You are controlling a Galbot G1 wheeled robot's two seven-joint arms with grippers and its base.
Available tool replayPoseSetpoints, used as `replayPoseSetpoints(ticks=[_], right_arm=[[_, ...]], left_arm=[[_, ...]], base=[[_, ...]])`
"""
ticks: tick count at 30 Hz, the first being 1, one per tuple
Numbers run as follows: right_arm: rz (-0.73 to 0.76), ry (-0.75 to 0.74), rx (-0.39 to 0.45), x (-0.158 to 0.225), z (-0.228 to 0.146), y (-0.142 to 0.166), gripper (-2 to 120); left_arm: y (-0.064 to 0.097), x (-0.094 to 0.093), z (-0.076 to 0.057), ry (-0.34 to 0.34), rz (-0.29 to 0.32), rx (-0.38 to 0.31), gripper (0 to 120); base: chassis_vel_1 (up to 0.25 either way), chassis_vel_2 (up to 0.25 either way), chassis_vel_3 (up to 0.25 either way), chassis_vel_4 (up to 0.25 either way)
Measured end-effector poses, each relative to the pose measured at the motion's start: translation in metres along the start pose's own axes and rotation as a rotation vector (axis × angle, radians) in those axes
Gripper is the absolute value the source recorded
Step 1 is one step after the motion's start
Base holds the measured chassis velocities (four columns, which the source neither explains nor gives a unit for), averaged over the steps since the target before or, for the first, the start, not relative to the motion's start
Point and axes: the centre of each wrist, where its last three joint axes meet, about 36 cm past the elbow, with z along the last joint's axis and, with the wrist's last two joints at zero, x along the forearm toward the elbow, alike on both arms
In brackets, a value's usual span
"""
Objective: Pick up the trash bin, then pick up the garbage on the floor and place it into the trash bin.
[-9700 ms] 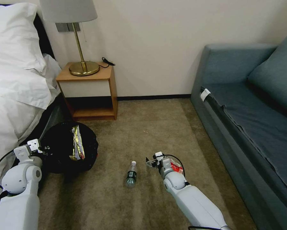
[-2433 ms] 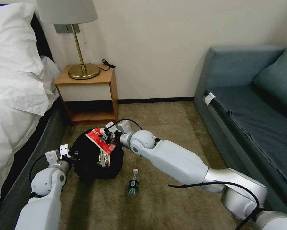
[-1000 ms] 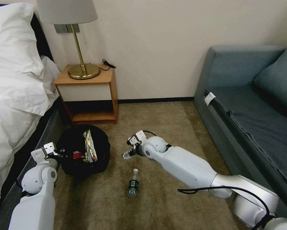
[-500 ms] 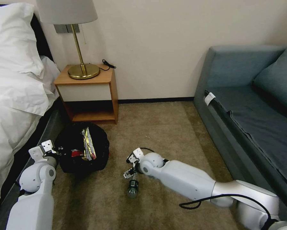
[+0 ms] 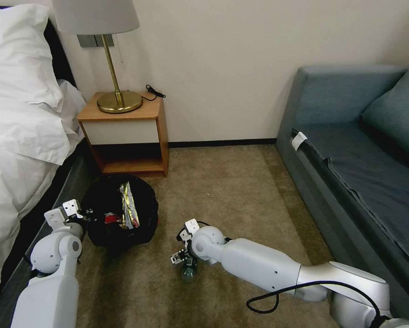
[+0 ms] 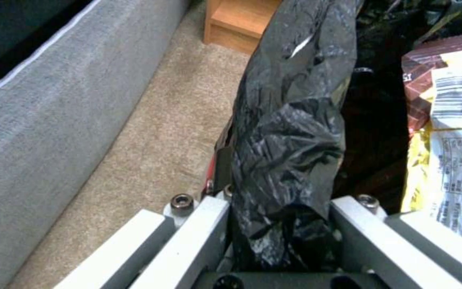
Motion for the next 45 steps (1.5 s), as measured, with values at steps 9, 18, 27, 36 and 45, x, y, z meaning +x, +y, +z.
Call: replayPoseSetpoints(ticks=[9, 18, 27, 36, 45], right_arm=[[0.024, 0.014, 0.006, -0.007, 0.005, -0.002, 100], [0.055, 0.053, 0.007, -0.026, 0.019, -0.009, 100], [0.060, 0.071, 0.006, -0.033, 0.026, -0.010, 100], [0.062, 0.078, 0.009, -0.038, 0.028, -0.013, 100], [0.047, 0.084, 0.013, -0.041, 0.031, -0.012, 100]], left_arm=[[-0.006, 0.002, 0.000, -0.004, 0.021, -0.005, 2], [-0.009, 0.000, 0.002, -0.002, 0.037, -0.006, 2], [-0.012, 0.000, 0.004, -0.001, 0.045, -0.002, 2], [-0.012, 0.001, 0.006, -0.002, 0.047, 0.001, 2], [-0.014, 0.003, 0.008, -0.004, 0.052, 0.004, 2]], base=[[0.000, 0.000, 0.000, 0.000], [0.000, 0.000, 0.000, 0.000], [0.000, 0.000, 0.000, 0.000], [0.000, 0.000, 0.000, 0.000], [0.000, 0.000, 0.000, 0.000]])
